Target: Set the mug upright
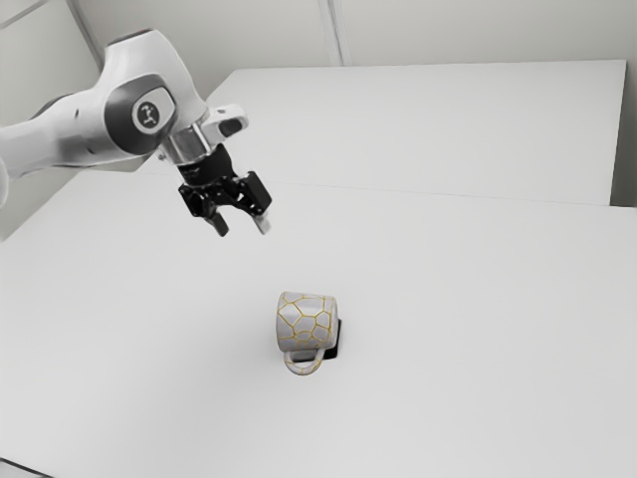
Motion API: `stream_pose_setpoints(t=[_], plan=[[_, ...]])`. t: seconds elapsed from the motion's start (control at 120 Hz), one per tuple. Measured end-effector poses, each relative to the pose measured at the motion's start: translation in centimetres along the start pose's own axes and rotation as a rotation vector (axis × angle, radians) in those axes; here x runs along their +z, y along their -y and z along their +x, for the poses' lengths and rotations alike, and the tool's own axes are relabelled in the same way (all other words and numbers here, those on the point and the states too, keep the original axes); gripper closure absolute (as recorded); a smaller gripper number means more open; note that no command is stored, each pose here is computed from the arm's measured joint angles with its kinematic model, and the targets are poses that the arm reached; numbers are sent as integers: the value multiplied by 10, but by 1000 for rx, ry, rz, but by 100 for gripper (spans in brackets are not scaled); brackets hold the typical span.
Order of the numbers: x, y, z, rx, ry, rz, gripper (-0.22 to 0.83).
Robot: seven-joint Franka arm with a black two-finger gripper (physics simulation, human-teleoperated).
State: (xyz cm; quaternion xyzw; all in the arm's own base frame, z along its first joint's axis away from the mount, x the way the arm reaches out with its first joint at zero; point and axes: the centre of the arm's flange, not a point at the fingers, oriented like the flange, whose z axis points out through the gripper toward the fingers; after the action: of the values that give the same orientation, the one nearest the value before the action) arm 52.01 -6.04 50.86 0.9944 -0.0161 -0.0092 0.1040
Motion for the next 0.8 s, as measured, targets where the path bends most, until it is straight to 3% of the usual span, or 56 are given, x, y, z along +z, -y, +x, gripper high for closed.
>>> stream_pose_setpoints(t=[0.525,0.8], plan=[[90,25,-20,-70,-32,-214,3],[110,36,-22,-99,-91,-327,3]])
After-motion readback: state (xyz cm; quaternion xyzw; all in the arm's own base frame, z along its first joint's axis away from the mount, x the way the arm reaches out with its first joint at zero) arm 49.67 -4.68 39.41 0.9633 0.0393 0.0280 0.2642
